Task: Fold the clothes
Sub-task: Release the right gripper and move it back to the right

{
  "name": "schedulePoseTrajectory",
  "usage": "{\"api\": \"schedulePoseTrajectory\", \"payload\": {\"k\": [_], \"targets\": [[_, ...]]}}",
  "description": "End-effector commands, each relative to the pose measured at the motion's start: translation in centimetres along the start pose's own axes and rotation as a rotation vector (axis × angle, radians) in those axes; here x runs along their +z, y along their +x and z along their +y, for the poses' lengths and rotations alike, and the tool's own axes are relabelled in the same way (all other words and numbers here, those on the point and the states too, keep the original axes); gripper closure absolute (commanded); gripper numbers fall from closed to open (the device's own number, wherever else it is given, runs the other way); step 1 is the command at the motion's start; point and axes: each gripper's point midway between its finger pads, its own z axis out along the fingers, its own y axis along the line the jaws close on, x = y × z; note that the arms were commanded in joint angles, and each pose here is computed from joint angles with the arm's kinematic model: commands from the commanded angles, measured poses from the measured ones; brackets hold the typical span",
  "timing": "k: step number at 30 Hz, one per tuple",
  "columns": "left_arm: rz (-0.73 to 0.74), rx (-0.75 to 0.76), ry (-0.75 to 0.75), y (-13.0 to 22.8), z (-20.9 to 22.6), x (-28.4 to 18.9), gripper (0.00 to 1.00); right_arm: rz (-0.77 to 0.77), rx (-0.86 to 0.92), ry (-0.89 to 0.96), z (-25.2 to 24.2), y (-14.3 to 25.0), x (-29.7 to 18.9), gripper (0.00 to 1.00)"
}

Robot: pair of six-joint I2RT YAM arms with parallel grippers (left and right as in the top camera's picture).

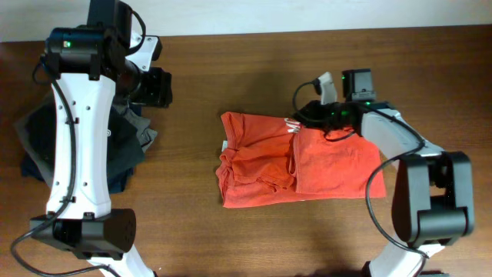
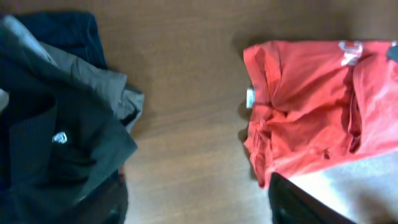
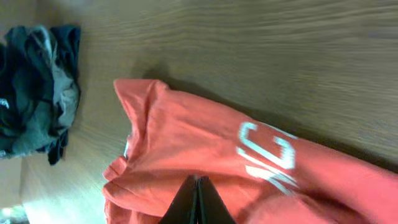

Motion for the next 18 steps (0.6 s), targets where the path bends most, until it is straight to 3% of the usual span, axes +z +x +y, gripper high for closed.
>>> {"api": "schedulePoseTrajectory", "payload": {"k": [1, 5, 10, 12, 15, 18], "targets": [[-0.034, 0.004, 0.005, -1.0, 0.0, 0.2, 0.15, -0.169, -0.024, 0.021, 1.3, -4.1, -6.5, 0.96], [-0.057, 0.008, 0.105, -1.9, -1.6, 0.7, 0.13, -0.295, -0.094, 0.047, 3.7, -5.4, -13.1, 0.96], [-0.041, 0.014, 0.219, -2.7, -3.6, 2.3, 0.13, -0.355, -0.062, 0.233, 4.5, -2.8, -19.4, 0.92], [-0.026, 0.05, 0.267, -2.8, -4.6, 3.1, 0.13, -0.344, -0.03, 0.332, 3.9, -1.2, -20.8, 0.91], [-0.027, 0.19, 0.418, -3.3, -8.0, 4.6, 0.23, -0.265, 0.022, 0.432, 2.9, 1.6, -21.0, 0.89], [0.063, 0.237, 0.403, -2.5, -8.8, 8.1, 0.27, -0.174, 0.101, 0.484, 1.8, 4.2, -20.9, 0.89]]}}
